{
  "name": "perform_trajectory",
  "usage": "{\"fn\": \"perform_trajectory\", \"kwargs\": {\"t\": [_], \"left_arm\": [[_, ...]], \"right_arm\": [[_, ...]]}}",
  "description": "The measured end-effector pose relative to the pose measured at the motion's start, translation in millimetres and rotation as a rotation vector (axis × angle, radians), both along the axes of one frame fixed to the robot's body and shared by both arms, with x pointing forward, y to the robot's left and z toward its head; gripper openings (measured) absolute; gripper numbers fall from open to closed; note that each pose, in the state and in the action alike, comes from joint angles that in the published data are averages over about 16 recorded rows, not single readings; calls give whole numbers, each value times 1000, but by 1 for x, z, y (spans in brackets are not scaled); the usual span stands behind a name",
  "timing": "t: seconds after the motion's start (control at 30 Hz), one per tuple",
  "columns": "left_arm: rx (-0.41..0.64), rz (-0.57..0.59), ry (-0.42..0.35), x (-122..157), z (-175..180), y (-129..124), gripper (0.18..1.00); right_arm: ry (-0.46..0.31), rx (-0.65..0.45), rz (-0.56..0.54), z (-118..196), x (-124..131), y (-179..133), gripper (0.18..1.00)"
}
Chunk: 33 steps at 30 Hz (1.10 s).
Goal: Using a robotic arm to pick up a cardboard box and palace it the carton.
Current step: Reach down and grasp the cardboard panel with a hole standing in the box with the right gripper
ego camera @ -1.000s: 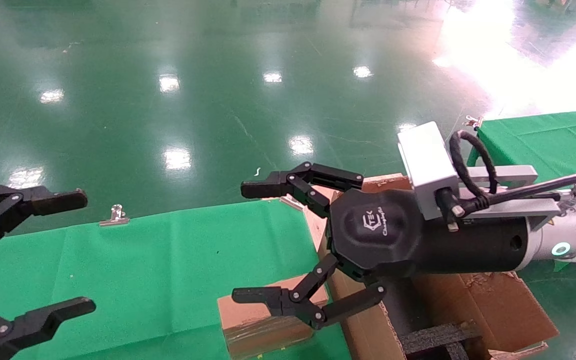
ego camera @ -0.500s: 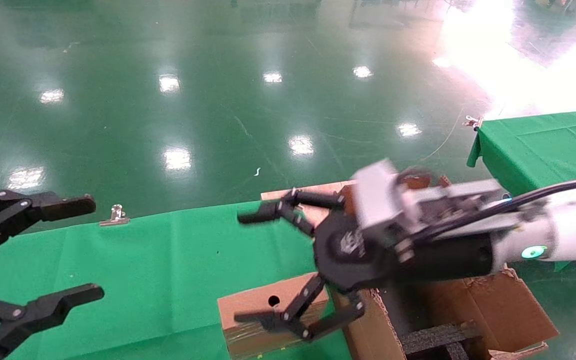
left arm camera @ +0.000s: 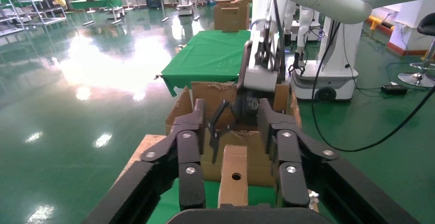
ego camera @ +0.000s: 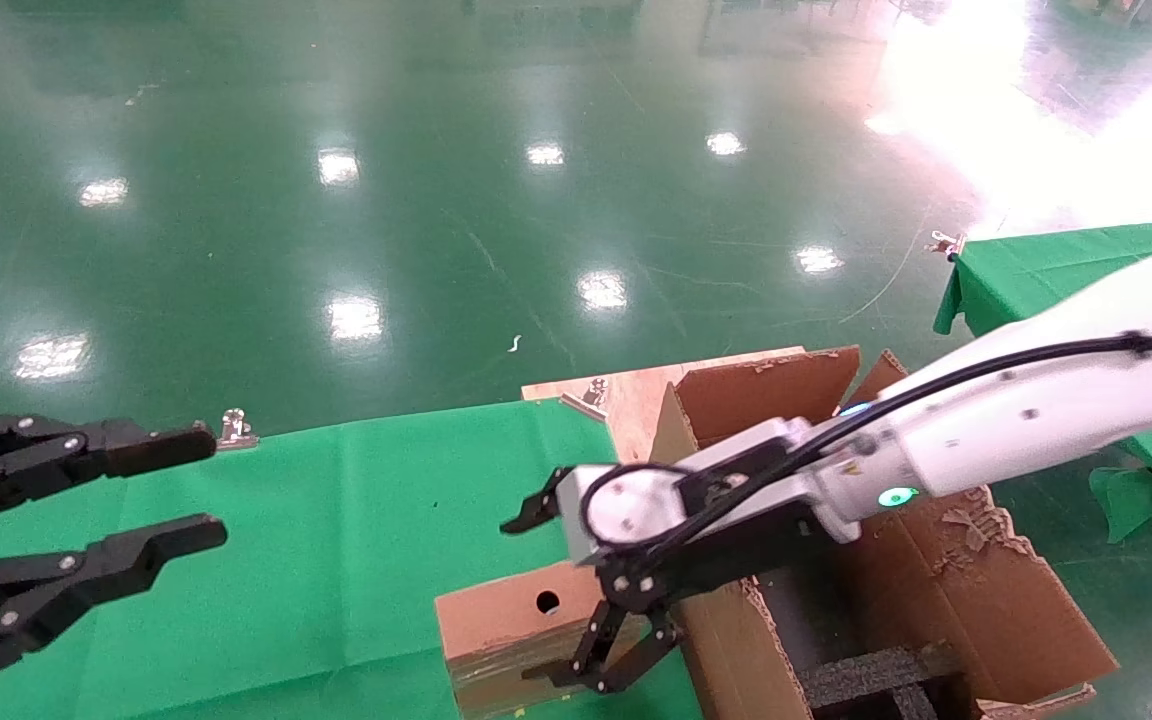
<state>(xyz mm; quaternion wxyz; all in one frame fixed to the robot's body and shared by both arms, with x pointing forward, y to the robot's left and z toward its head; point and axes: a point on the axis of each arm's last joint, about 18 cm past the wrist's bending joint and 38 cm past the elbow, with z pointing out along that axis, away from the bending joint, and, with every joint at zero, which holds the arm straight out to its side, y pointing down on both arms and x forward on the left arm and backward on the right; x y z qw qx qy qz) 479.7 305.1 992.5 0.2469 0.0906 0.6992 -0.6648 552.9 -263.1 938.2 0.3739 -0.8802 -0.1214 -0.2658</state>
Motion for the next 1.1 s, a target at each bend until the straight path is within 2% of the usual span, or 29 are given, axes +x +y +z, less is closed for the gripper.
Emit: {"fn": "perform_trajectory", "kwargs": {"t": [0.33,0.53,0.77,1.1], "left_arm": [[0,0,0,0,0,0,333],[0,0,0,0,0,0,255],[0,0,0,0,0,0,208],[0,0,0,0,0,0,231]], "right_arm": [[-19,-191,-41,-12,26,12,1001],[-33,-268,-47,-15,35,17,1001],[-47,-318,-44,-16,40,21,1001],[-50,-335,-42,-16,42,23,987]]}}
